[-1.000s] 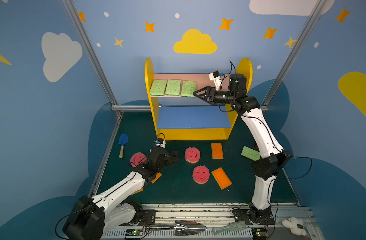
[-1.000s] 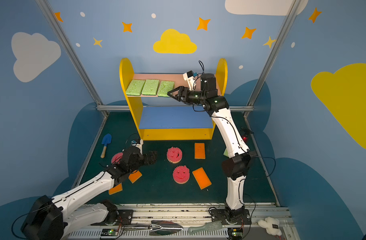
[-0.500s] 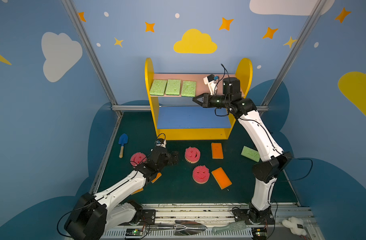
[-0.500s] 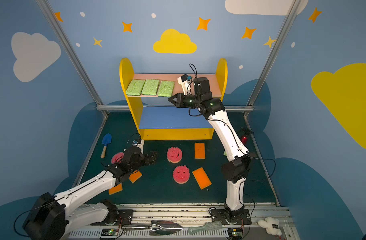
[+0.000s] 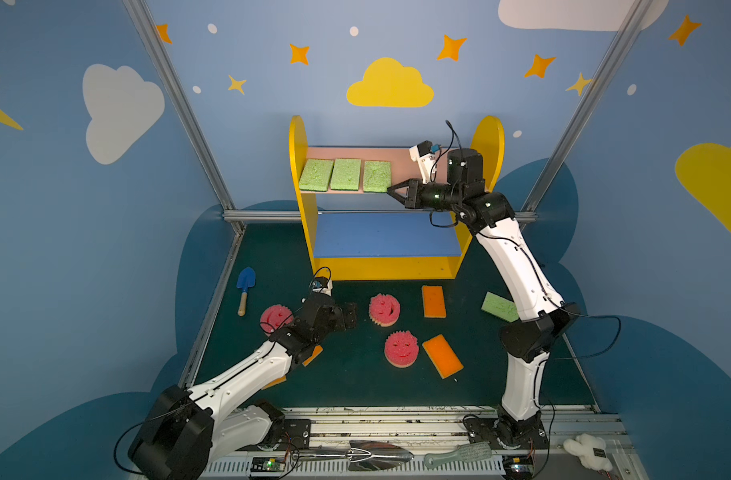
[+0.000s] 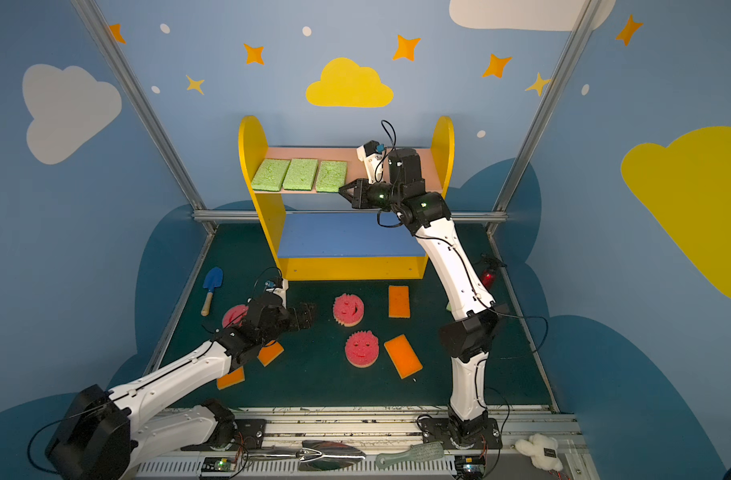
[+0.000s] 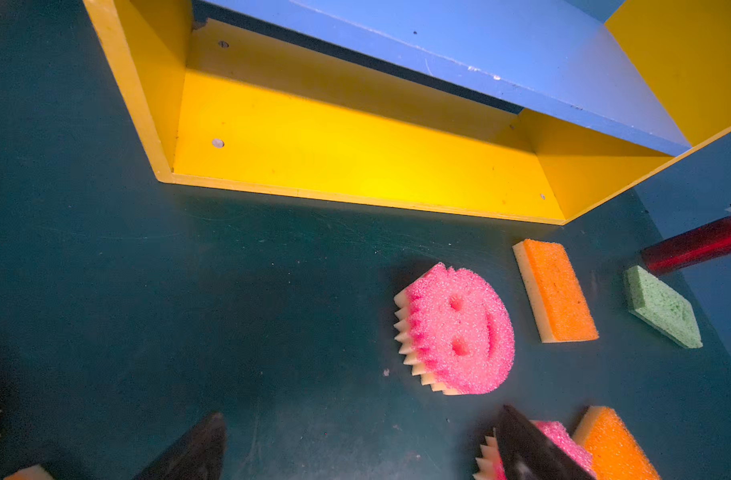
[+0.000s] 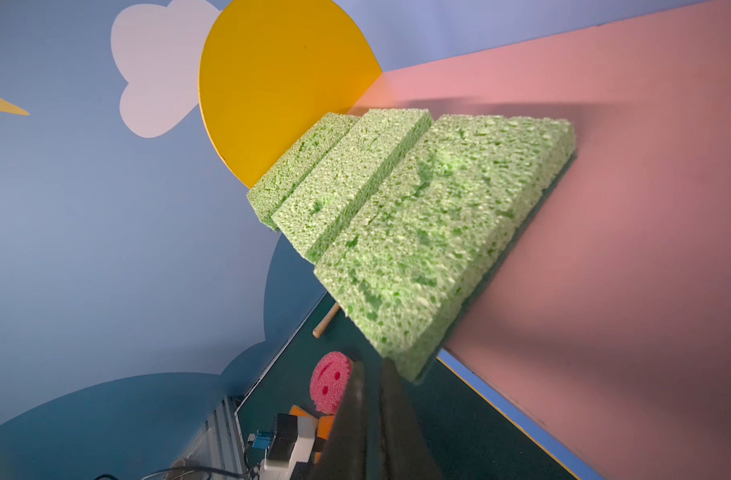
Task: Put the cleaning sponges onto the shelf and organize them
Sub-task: 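Lower the green sponge onto the pink shelf beside the other two, then open the right gripper and lower it toward the last green sponge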
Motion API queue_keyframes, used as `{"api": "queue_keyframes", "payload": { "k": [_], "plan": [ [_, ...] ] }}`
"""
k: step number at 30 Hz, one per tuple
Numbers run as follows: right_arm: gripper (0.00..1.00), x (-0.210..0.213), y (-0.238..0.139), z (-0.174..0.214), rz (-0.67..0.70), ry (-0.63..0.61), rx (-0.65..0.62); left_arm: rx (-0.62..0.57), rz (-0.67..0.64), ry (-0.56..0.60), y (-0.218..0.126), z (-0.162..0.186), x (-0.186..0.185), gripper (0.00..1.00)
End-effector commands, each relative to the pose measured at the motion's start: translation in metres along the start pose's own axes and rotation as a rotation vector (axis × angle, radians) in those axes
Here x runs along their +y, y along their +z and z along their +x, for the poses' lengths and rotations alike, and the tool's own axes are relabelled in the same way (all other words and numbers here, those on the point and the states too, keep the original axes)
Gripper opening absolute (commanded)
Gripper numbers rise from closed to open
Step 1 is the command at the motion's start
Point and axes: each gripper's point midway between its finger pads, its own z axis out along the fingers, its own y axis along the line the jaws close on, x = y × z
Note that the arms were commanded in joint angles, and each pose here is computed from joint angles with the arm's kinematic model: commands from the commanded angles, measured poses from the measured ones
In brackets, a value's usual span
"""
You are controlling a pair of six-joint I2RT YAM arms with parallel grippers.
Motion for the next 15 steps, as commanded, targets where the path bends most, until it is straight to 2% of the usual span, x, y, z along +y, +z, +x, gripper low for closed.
{"api": "queue_keyframes", "payload": {
  "k": [1, 12, 15],
  "plan": [
    [0.1, -0.0044, 0.0057, -0.0004, 0.0, 0.014, 0.003, -0.006, 0.008, 0.011, 0.0005, -0.0034, -0.0034, 1.0],
    [0.14, -0.0042, 0.0082, -0.004, -0.01, 0.017, 0.001, -0.003, 0.005, 0.01, 0.0002, -0.0011, -0.0016, 1.0],
    [0.27, -0.0002, 0.0031, -0.0049, -0.012, 0.011, -0.001, -0.004, 0.006, 0.011, 0.0004, -0.0014, -0.0017, 1.0]
  ]
}}
